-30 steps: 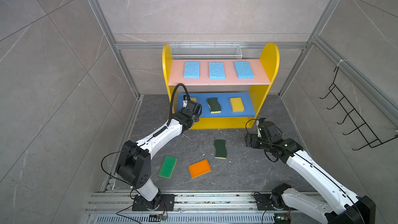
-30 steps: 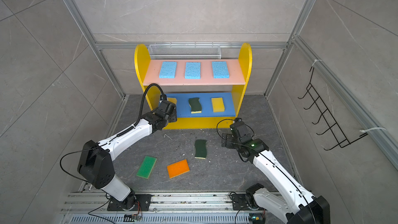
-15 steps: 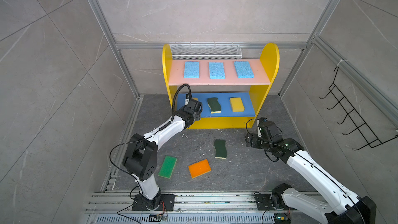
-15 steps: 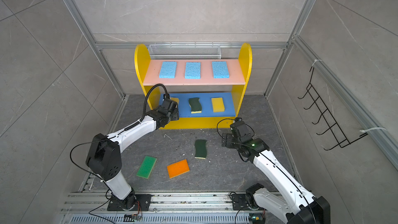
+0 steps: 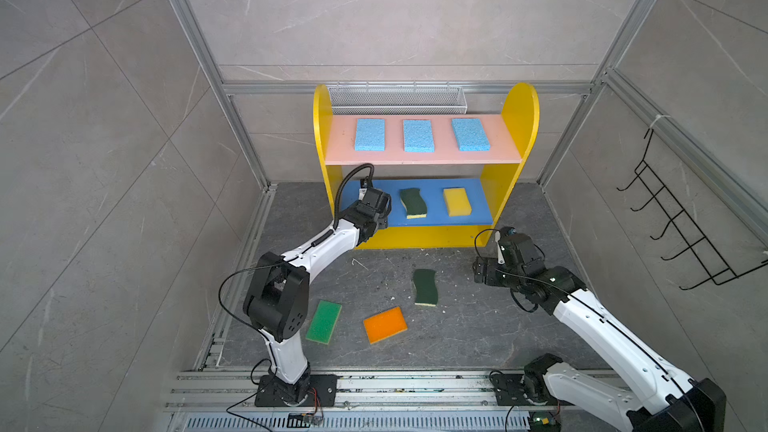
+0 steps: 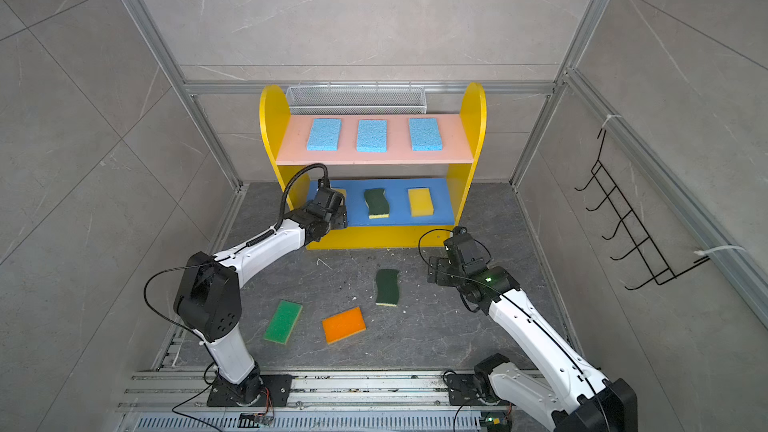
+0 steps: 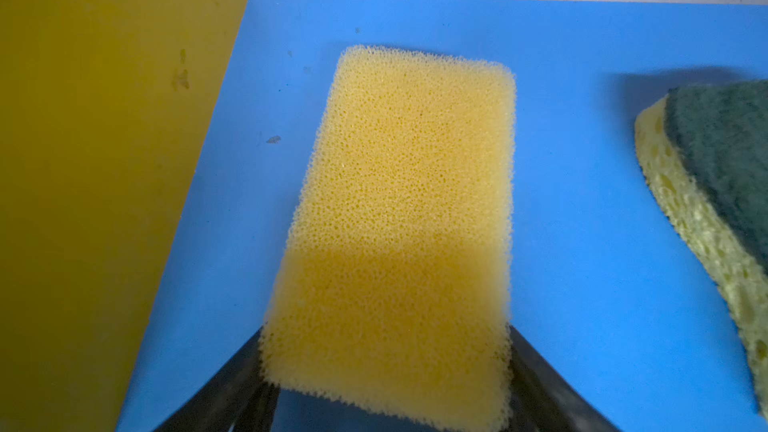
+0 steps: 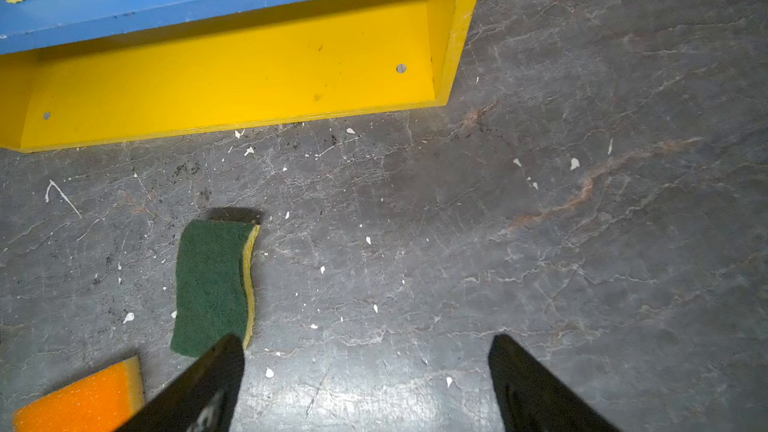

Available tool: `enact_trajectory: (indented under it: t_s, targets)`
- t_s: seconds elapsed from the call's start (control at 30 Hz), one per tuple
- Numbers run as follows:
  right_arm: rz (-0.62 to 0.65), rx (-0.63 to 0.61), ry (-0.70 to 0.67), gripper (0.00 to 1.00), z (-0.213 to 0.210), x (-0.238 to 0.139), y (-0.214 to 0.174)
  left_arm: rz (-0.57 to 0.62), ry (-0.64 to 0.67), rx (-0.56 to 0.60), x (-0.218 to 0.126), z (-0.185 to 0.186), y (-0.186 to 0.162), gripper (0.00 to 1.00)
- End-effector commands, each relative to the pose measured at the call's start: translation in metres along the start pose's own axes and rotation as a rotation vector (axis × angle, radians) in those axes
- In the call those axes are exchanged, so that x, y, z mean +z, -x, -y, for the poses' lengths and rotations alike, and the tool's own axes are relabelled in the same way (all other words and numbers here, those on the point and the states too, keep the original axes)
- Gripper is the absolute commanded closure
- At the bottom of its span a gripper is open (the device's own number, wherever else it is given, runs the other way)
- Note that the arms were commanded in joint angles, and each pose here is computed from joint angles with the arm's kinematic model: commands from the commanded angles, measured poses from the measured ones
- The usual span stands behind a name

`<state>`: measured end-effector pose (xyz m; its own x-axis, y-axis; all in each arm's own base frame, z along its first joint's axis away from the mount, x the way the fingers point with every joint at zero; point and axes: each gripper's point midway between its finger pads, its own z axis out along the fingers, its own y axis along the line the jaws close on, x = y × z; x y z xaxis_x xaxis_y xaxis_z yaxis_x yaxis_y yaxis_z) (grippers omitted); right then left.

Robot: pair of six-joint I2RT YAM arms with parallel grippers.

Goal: Place and organize the cleaning sponges onto the shelf
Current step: 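Lift the yellow sponge with the left gripper over the blue shelf, then lower the yellow sponge onto the blue shelf and open the left gripper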

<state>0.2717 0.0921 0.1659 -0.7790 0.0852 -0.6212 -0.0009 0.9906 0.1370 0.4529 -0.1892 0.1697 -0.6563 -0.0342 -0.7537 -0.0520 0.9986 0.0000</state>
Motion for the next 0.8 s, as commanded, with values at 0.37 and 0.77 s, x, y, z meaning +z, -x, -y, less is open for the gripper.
enact_trajectory:
  t_s: [0.37, 0.77]
  targets:
    - [0.011, -0.016, -0.004, 0.06, -0.001, -0.003, 0.009, 0.076, -0.018, -0.059, -0.023, -0.013, 0.011, 0.15]
    - [0.016, 0.002, 0.05, 0.08, -0.011, 0.0, 0.01, 0.117, -0.098, -0.058, -0.079, -0.033, -0.017, 0.14]
